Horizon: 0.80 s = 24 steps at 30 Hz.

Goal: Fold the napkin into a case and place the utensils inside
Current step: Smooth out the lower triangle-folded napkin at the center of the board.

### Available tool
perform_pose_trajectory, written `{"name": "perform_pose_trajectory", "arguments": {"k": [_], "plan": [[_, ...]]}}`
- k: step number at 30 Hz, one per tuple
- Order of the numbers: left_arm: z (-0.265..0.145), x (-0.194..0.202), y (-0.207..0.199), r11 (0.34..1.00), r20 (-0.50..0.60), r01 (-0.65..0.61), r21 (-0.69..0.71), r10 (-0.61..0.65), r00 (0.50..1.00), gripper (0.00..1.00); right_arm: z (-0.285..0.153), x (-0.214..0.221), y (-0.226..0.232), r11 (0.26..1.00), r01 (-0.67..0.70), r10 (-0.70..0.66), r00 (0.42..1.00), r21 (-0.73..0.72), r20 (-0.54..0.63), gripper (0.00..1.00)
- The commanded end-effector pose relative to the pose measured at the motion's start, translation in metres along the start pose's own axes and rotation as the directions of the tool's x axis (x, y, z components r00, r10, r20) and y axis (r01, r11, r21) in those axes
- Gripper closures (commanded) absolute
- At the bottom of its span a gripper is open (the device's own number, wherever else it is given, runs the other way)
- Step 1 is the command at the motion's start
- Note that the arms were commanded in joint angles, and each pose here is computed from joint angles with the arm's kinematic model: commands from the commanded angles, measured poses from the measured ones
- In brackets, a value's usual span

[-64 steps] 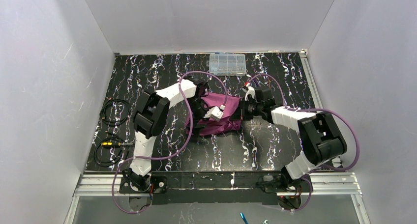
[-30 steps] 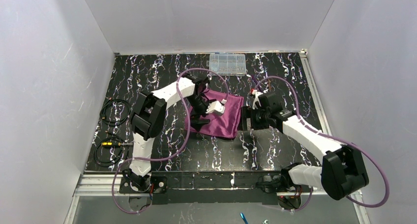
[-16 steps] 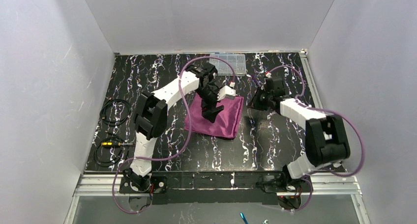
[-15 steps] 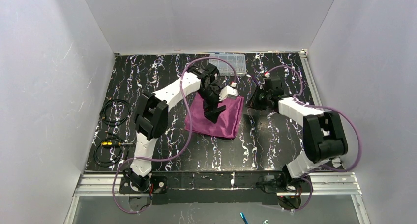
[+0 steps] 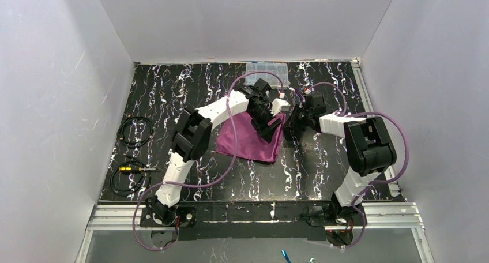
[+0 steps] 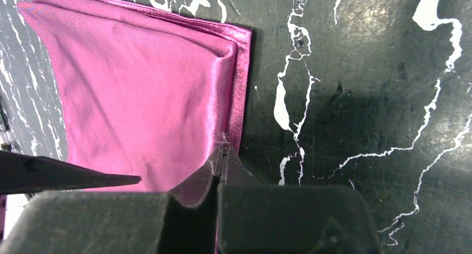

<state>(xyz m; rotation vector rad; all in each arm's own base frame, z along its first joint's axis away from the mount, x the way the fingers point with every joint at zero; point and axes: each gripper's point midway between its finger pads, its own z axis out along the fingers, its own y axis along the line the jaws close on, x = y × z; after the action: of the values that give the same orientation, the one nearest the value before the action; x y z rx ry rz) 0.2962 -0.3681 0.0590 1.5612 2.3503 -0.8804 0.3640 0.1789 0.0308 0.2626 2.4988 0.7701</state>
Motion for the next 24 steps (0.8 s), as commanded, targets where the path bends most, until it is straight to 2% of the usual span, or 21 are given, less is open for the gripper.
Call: {"name": "perform_pose_trajectory", "arguments": {"k": [1,6,16,18,24], "plan": [[0.015,-0.024,-0.010,0.997,0.031,0.073,0.010,-0.073,0.997,0.38,0.006,-0.012,0.012,0.998,0.021,-0.019,0.999,-0.057,0.026,0.99],[0.030,-0.029,-0.012,0.993,0.021,0.118,0.025,-0.118,0.993,0.43,0.006,0.002,0.003,0.998,0.019,-0.020,1.000,-0.055,-0.005,0.99],[0.044,-0.018,-0.011,0.994,-0.065,0.002,-0.106,-0.009,0.998,0.43,0.002,0.019,-0.005,0.998,0.002,-0.004,1.000,-0.067,-0.028,0.99],[0.046,-0.015,-0.004,0.989,-0.084,-0.014,-0.148,0.002,0.996,0.46,-0.001,0.021,-0.005,0.998,0.005,-0.007,1.000,-0.067,-0.024,0.99],[0.049,-0.011,0.010,0.977,-0.126,-0.029,-0.209,0.003,0.992,0.62,-0.009,0.025,-0.004,0.997,0.004,-0.006,1.000,-0.082,-0.020,0.99]]}}
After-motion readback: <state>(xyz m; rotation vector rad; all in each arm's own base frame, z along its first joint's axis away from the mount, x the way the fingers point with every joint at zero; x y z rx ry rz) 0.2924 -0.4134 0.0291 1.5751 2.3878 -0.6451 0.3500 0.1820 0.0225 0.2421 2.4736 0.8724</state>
